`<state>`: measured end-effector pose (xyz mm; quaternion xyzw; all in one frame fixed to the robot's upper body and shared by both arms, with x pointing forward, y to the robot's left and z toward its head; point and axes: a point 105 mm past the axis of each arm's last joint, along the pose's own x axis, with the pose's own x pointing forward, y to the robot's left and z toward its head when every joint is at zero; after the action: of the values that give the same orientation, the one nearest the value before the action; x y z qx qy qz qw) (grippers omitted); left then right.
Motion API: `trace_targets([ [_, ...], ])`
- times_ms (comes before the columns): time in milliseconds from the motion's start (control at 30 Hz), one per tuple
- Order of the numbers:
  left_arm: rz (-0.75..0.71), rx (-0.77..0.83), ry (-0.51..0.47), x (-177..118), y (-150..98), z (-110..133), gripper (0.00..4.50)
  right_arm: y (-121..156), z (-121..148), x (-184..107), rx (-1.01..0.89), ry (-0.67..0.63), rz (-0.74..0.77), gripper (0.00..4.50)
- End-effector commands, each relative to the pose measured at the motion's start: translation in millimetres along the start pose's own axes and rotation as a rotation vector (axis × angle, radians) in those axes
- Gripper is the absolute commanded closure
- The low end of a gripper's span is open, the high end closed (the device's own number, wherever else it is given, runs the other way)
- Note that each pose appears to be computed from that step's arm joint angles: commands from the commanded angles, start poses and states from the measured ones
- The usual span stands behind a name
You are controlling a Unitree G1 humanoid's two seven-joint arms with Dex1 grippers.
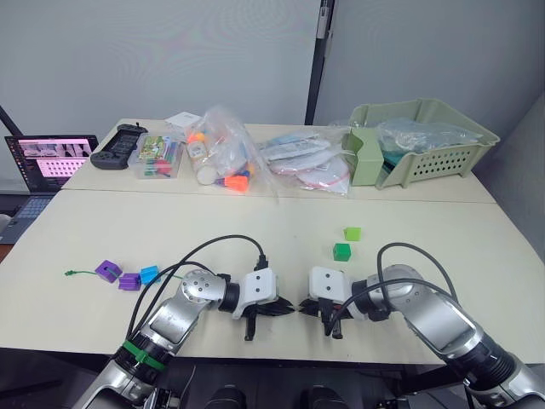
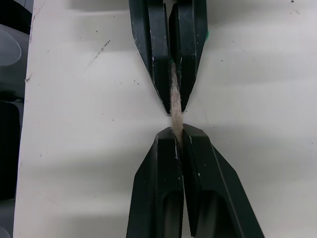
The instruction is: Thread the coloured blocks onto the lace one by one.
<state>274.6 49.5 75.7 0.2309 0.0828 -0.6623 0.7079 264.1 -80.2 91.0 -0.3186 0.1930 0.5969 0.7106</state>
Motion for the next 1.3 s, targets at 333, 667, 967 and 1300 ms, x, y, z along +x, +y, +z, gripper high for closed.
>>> trace_targets([
  [333, 0.036, 0.061, -0.036, -14.0, 19.1, 29.7, 4.5, -10.1, 8.7, -9.0, 0.023, -0.047, -0.081, 3.25],
  [667, 0.053, 0.06, -0.014, -31.0, 25.9, 38.4, 4.5, -26.2, -5.5, -60.5, 0.316, -0.17, -0.432, 0.03],
  [967, 0.073, 0.029, 0.002, -39.2, 23.7, 33.3, 4.5, -33.2, -32.3, -68.6, 0.578, -0.251, -0.897, 0.03],
  [1300, 0.071, 0.018, -0.007, -37.2, 20.2, 34.8, 4.5, -63.9, -33.6, -48.9, 0.677, -0.342, -1.243, 0.03],
])
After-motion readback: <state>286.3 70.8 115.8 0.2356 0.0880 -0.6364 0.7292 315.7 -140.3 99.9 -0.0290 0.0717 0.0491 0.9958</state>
